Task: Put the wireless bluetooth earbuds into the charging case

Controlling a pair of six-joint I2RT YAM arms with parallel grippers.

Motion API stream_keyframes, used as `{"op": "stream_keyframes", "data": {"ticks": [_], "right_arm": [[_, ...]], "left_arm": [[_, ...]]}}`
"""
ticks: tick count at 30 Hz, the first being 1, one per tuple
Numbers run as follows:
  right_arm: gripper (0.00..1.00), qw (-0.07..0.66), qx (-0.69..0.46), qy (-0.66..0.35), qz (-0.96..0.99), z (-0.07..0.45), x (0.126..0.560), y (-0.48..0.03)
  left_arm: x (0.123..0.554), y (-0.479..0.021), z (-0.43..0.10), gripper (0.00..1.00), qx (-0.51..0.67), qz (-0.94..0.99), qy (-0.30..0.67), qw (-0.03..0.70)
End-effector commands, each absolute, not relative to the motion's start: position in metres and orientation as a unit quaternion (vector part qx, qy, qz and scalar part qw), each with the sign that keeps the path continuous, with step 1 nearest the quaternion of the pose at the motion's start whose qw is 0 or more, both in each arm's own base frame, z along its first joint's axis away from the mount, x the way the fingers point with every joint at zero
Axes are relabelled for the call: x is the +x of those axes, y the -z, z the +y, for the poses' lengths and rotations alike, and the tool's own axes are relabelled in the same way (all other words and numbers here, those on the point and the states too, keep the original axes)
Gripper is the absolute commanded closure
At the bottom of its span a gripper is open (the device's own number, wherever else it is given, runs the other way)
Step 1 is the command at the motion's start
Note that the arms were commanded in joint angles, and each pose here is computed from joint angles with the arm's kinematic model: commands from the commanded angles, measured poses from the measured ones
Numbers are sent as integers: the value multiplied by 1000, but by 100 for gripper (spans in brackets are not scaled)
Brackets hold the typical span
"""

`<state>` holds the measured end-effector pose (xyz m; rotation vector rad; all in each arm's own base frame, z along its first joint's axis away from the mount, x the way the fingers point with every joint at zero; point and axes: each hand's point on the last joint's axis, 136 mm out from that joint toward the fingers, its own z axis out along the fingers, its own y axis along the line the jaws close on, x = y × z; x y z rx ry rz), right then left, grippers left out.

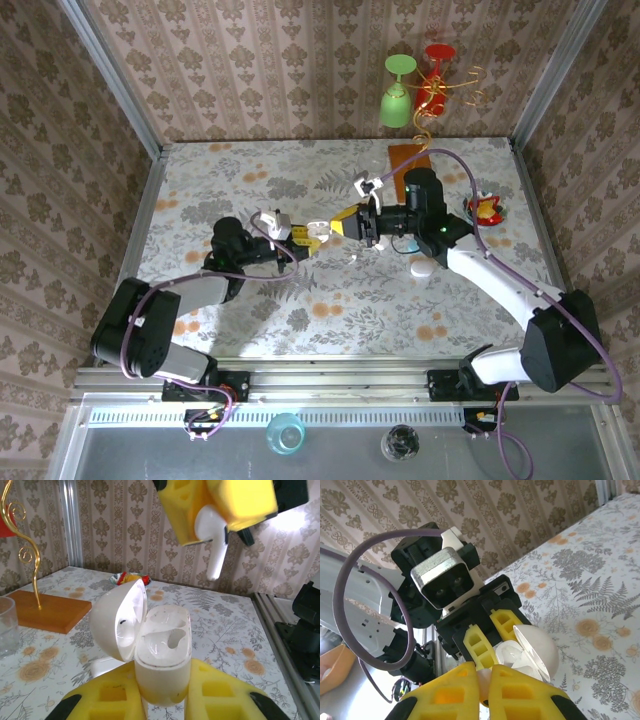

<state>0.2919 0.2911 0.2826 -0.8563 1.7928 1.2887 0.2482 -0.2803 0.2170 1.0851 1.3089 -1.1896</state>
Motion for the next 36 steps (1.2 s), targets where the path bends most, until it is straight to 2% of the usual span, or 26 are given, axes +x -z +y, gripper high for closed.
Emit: {"op": "stream_keyframes", "data": {"ticks": [1, 9, 26, 36], "right_arm": [[90, 371, -349, -516, 689, 301, 293, -290], [90, 367, -353, -515, 689, 307, 295, -290], [90, 348, -365, -513, 694, 305, 278, -278], [89, 348, -359, -505, 704, 304, 280, -269]], "left_arm": [[241, -237, -284, 100, 471, 505, 505, 518], [227, -228, -290, 100, 502, 496, 495, 507], [242, -234, -288, 100, 476, 517, 475, 529], [234, -243, -288, 100, 485, 495, 487, 531]]}}
